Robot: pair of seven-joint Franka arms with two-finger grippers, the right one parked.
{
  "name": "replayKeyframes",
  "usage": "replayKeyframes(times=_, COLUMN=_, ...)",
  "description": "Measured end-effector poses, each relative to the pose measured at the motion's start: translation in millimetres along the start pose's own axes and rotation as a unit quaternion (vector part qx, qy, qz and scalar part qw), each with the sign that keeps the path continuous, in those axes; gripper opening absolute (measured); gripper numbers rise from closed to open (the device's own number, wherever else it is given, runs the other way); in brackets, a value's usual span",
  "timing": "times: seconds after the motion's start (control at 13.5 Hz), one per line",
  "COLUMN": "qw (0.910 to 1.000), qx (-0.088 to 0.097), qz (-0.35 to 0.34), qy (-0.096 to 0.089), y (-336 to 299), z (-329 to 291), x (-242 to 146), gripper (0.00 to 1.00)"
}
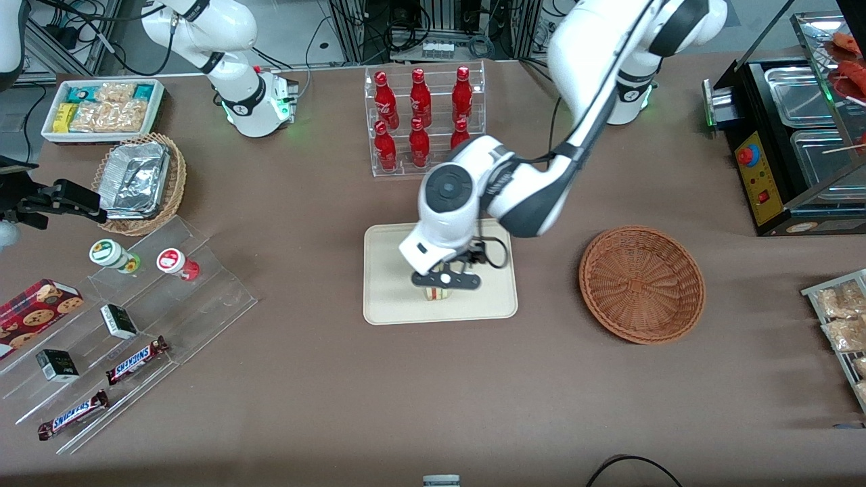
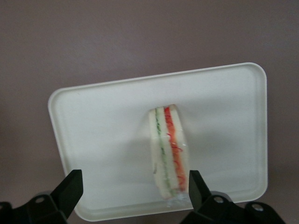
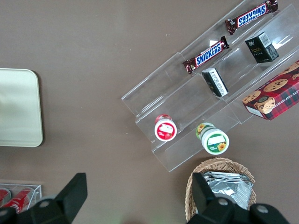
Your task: Place sandwich from basket to tray
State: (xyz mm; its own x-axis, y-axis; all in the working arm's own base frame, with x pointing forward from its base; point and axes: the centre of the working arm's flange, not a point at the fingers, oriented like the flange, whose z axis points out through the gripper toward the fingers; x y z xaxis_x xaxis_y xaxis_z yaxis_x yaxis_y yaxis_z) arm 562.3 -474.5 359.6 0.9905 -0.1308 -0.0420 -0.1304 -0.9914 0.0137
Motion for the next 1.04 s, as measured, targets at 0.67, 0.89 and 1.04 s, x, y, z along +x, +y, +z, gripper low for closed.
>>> replayKeyframes(times=0.67, qw=0.9994, qx=0.022, qz=-0.021, qy=-0.013, y=-159.6, z=-57.2, x=13.4, gripper=1.00)
replayKeyframes(times=0.89, qw=0.9996, qx=0.022, qz=-0.015, qy=-0.010, y=-219.2, z=-74.0, x=16.4, gripper=1.00)
replayKeyframes(times=1.04, qw=0.9997, qx=0.021, qz=-0.013, qy=-0.008, y=-240.3, z=-81.0, x=16.1, gripper=1.00)
